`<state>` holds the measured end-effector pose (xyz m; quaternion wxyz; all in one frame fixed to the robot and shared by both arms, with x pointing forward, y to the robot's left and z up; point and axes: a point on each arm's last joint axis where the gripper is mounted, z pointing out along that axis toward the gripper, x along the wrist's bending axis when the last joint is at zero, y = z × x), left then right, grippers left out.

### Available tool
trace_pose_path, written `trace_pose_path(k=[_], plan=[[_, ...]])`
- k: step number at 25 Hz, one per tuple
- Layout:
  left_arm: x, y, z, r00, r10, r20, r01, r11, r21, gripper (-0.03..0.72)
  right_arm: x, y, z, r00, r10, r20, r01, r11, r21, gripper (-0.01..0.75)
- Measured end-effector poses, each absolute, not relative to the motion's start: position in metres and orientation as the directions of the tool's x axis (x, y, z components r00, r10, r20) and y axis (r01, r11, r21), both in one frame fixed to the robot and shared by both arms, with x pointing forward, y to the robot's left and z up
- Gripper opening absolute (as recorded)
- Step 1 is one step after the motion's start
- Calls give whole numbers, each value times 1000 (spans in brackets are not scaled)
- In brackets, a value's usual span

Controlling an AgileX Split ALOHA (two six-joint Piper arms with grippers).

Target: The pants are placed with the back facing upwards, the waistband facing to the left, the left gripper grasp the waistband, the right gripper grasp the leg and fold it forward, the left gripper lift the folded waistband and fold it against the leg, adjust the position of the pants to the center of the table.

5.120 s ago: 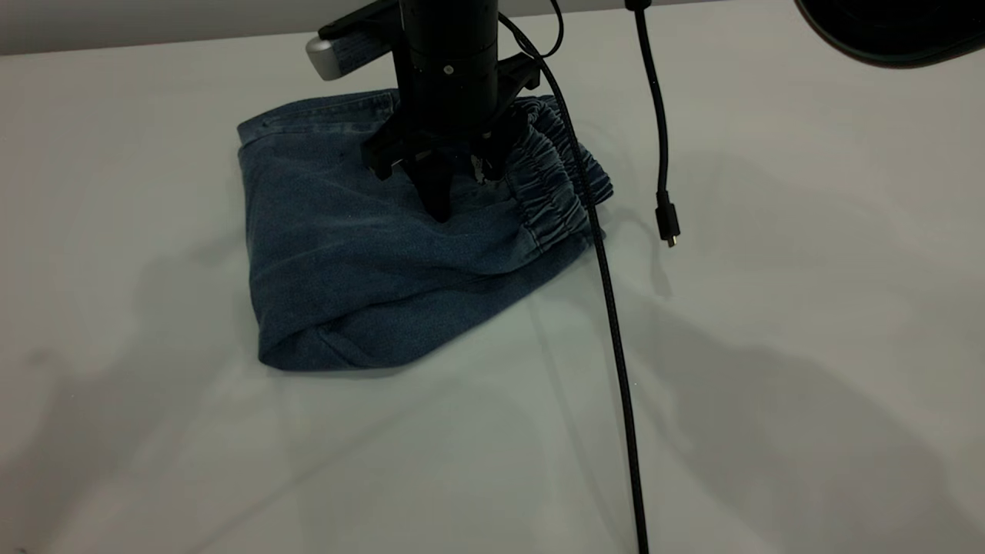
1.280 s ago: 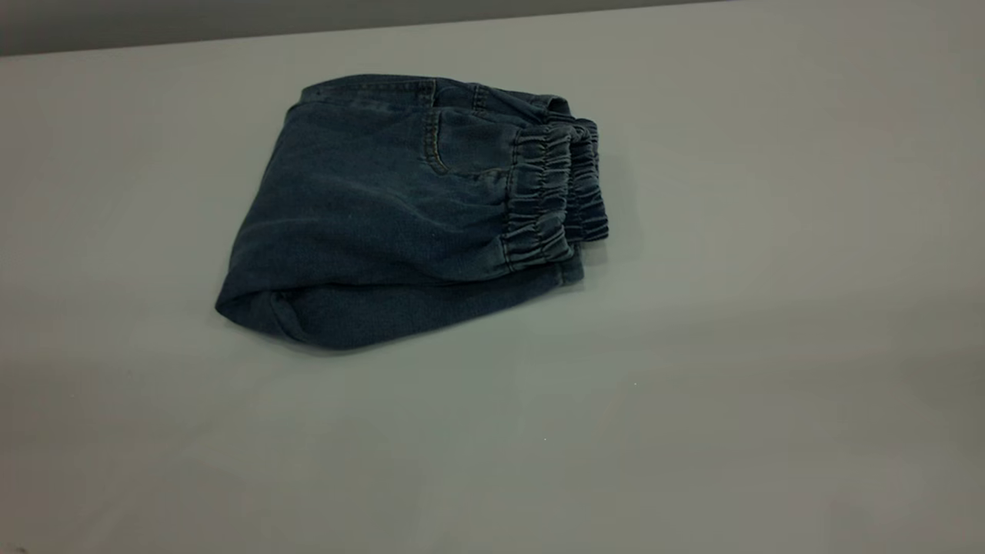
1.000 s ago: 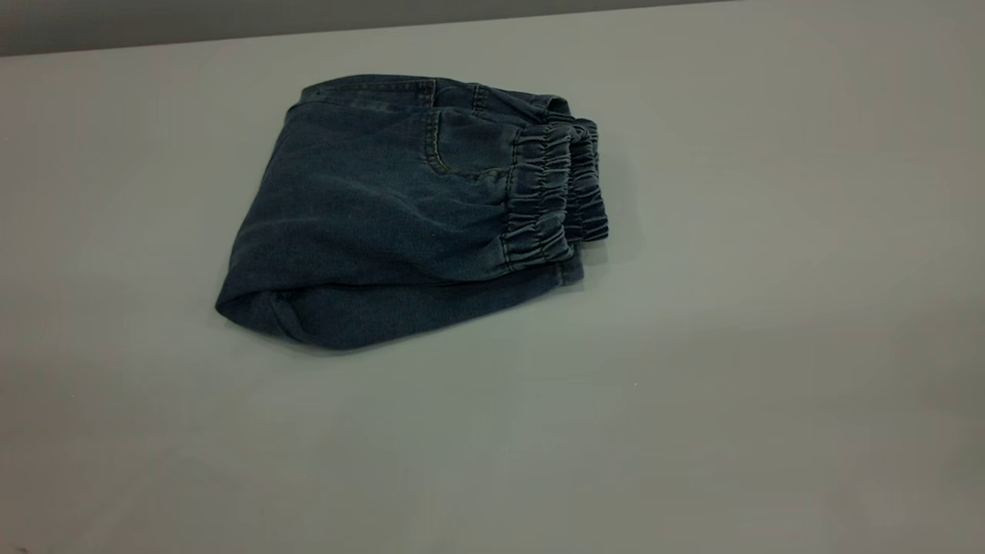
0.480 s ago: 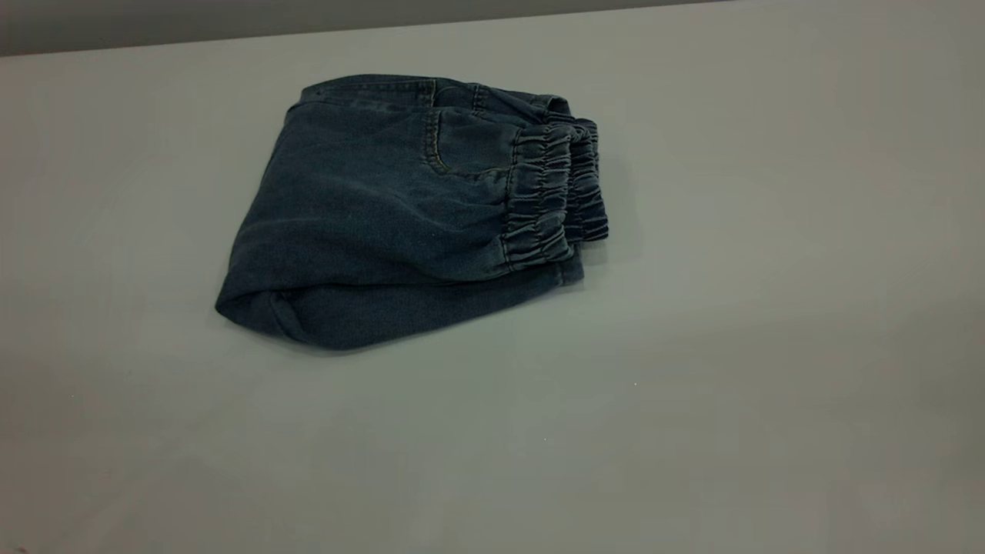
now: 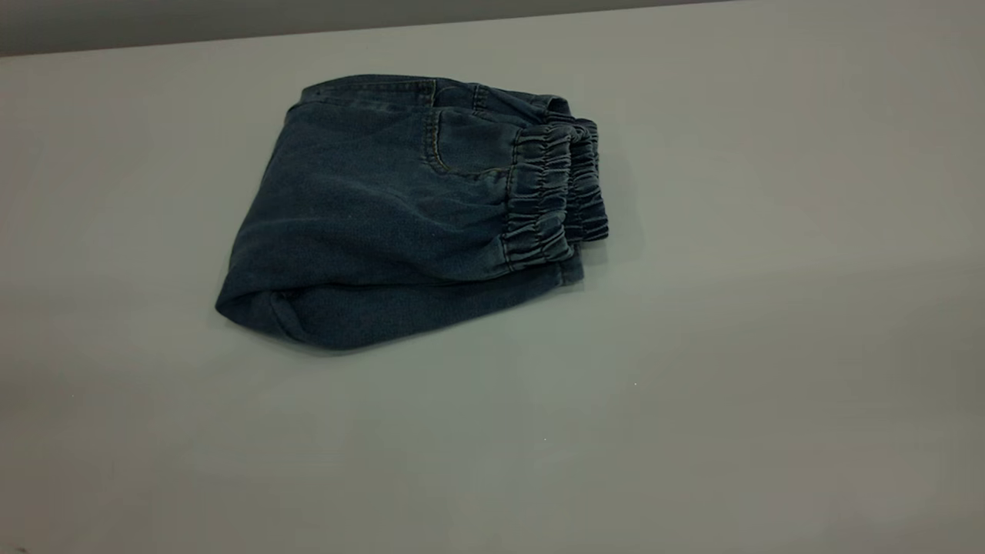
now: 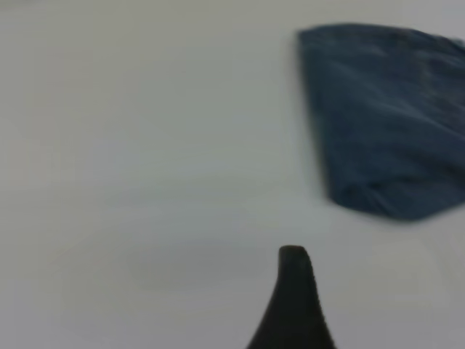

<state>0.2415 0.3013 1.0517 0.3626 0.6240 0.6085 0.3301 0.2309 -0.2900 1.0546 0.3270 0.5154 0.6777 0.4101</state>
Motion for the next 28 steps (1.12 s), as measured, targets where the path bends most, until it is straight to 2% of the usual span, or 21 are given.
trace_pose_path(k=[5,12,28], plan=[[232,301,1052,-42,999,-30,467,46,883,510,231,-290,1055,-246,969,-21,432,128,893,382],[233,302,1052,21,999,-30,471,17,882,510,231,-290,1055,-246,969,-21,431,129,893,382],[233,302,1052,16,999,-30,470,19,882,510,231,-290,1055,-246,969,-21,431,129,893,382]])
